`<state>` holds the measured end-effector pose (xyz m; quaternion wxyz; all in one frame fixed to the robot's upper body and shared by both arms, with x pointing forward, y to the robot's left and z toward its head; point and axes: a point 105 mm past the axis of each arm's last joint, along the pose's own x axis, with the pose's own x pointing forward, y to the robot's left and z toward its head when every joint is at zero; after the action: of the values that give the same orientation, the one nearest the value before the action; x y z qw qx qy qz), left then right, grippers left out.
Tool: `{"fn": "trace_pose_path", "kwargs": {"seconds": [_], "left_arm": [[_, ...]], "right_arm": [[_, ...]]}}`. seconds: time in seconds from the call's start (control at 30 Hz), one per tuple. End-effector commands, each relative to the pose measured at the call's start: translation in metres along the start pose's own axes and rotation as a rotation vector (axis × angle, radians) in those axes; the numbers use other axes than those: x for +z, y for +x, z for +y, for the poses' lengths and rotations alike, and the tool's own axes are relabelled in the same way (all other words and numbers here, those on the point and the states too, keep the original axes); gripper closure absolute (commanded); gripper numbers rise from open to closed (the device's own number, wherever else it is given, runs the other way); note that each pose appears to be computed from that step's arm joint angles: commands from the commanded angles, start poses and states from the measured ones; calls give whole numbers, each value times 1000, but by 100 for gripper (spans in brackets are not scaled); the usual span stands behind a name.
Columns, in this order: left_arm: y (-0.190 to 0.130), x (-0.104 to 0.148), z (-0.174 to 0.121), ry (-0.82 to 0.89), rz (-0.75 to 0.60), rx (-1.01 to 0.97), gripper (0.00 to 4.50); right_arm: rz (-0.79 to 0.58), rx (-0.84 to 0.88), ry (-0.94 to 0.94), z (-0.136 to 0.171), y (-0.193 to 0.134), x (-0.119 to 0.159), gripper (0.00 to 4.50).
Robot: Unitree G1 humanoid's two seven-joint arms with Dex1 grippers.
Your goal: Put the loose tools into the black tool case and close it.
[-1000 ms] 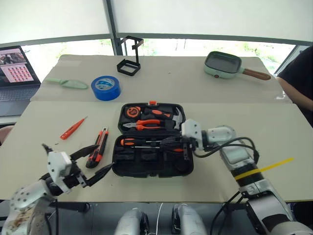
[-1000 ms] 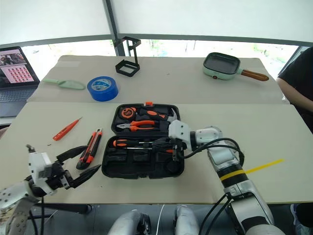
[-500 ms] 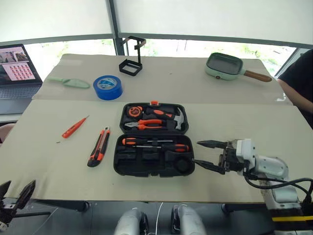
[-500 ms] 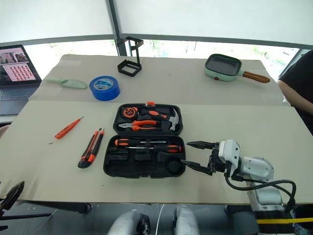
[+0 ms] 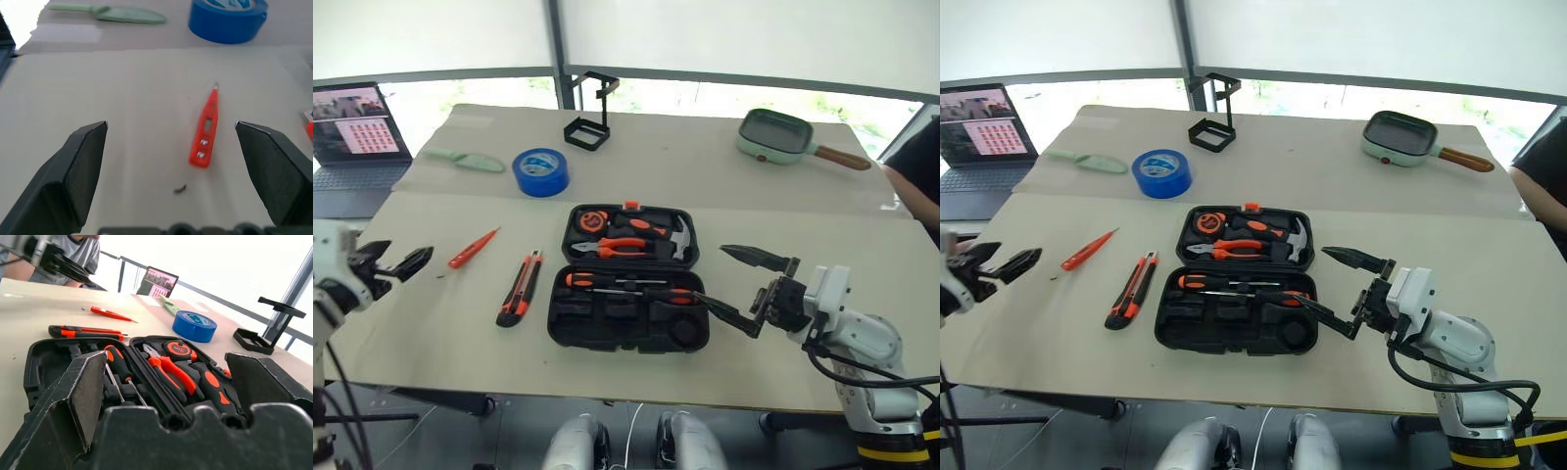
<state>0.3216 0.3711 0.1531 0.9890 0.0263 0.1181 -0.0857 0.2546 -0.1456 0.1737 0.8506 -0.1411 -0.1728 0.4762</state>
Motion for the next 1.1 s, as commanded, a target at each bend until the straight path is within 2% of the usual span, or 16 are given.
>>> {"fn": "trace_pose_path", "kwargs": {"seconds": [0.03,0.27,0.37,0.47,0.63,0.67,0.77,0.8,0.9,1.0,1.07,1.1], "left_arm": [[21,-6,-4,7,81,-51,0],[52,-15,-17,106,218,-120,0],[54,-32,-21,99,310,-164,0],[50,-44,-19,112,362,-168,77],[43,-58,-15,111,387,-158,265],[42,-61,-14,55,362,-147,306],[47,-44,-27,-47,134,-224,395],[46,-35,-32,-36,71,-265,403],[39,21,-63,127,-157,-478,403],[31,43,-89,230,-214,-633,403],[22,52,-125,313,-196,-819,403],[16,46,-148,410,-125,-934,403]], "right_arm": [[-44,16,-18,0,6,12,2],[-51,26,-16,7,8,17,2],[-45,21,-15,8,7,18,2],[-45,12,-23,7,6,21,0],[-36,6,-24,7,4,21,0],[-34,7,-21,8,4,20,0],[-27,9,-15,9,5,18,0],[-24,5,-15,9,4,18,0],[-3,7,-17,8,-2,19,0],[18,22,-17,8,-6,18,0],[41,42,-19,10,-10,15,0],[50,50,-21,10,-11,14,0]]}}
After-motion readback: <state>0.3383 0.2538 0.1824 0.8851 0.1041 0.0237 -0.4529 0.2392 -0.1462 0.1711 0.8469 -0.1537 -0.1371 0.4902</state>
